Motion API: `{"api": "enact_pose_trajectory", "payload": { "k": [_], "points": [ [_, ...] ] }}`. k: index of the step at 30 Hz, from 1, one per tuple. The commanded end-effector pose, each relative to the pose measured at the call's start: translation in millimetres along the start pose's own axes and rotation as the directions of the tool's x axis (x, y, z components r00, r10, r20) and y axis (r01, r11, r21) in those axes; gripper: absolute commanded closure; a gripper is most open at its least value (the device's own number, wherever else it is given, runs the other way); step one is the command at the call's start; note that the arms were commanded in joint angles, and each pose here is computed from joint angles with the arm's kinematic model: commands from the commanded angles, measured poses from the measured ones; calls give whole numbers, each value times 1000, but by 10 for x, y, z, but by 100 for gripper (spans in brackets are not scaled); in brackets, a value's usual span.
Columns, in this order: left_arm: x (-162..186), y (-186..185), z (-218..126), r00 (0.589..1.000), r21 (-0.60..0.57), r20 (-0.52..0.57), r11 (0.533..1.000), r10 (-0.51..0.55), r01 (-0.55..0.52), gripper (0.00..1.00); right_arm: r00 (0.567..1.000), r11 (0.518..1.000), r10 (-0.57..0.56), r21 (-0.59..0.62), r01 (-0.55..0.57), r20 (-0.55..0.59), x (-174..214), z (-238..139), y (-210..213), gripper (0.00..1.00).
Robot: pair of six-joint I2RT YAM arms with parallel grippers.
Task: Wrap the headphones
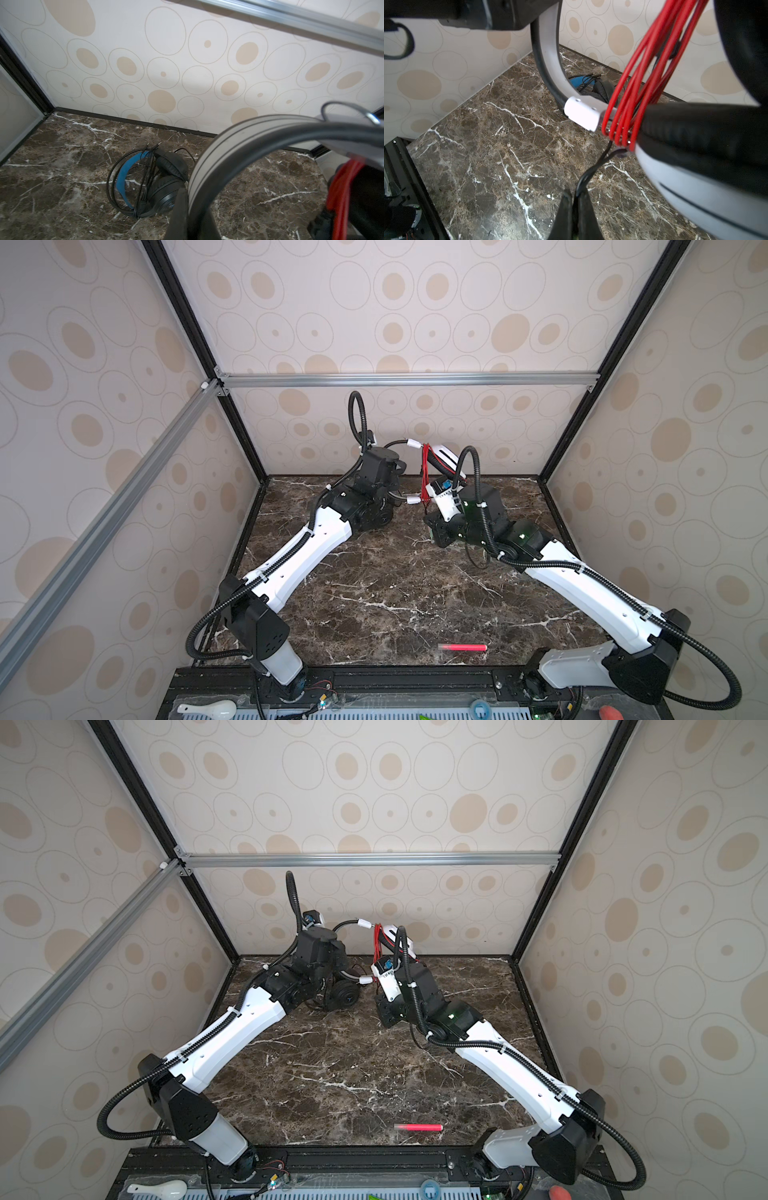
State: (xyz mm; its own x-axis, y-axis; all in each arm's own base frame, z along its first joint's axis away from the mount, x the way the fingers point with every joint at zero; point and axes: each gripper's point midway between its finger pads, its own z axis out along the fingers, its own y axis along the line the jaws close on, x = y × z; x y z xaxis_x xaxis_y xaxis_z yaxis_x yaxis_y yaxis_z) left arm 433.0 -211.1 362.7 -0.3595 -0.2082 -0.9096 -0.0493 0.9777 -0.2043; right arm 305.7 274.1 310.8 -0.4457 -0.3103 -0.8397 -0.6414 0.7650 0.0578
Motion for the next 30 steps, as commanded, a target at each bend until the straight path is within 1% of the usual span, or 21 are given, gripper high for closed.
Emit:
{"api": "enact_pose_trajectory", "payload": {
  "k": [1,7,10,12,14,20,24,25,28,30],
  "points": [
    [-304,28,-182,997,-5,78,1000,24,-24,100,993,996,-94,-19,92,-71,3,-122,64,100],
    [-102,11,-169,987,27,13,987,160,-161,100,969,976,-214,5,217,-125,-147,-196,14,100],
    [28,5,-157,975,50,-29,974,222,-220,100,944,956,-287,10,292,-162,-163,-194,-9,100],
    [119,-31,-176,968,88,-48,966,248,-243,100,924,941,-332,4,339,-189,-168,-182,-1,100],
    [173,-55,-211,964,130,-45,958,262,-255,100,892,914,-395,11,407,-220,-163,-154,7,100],
    [345,-84,-243,942,195,-65,930,329,-311,100,801,829,-531,27,558,-278,-169,-70,5,100],
    [420,-137,-279,934,248,-61,912,351,-327,100,762,789,-573,50,613,-302,-214,-43,-62,100],
    [424,-159,-294,933,262,-57,907,354,-328,100,750,776,-587,53,629,-305,-224,-34,-71,100],
    [432,-192,-302,928,287,-52,896,368,-339,100,696,719,-651,50,694,-304,-230,-35,-84,100],
    [418,-269,-338,925,330,-34,878,378,-347,100,666,686,-690,38,727,-283,-208,-35,-61,100]
  ]
}}
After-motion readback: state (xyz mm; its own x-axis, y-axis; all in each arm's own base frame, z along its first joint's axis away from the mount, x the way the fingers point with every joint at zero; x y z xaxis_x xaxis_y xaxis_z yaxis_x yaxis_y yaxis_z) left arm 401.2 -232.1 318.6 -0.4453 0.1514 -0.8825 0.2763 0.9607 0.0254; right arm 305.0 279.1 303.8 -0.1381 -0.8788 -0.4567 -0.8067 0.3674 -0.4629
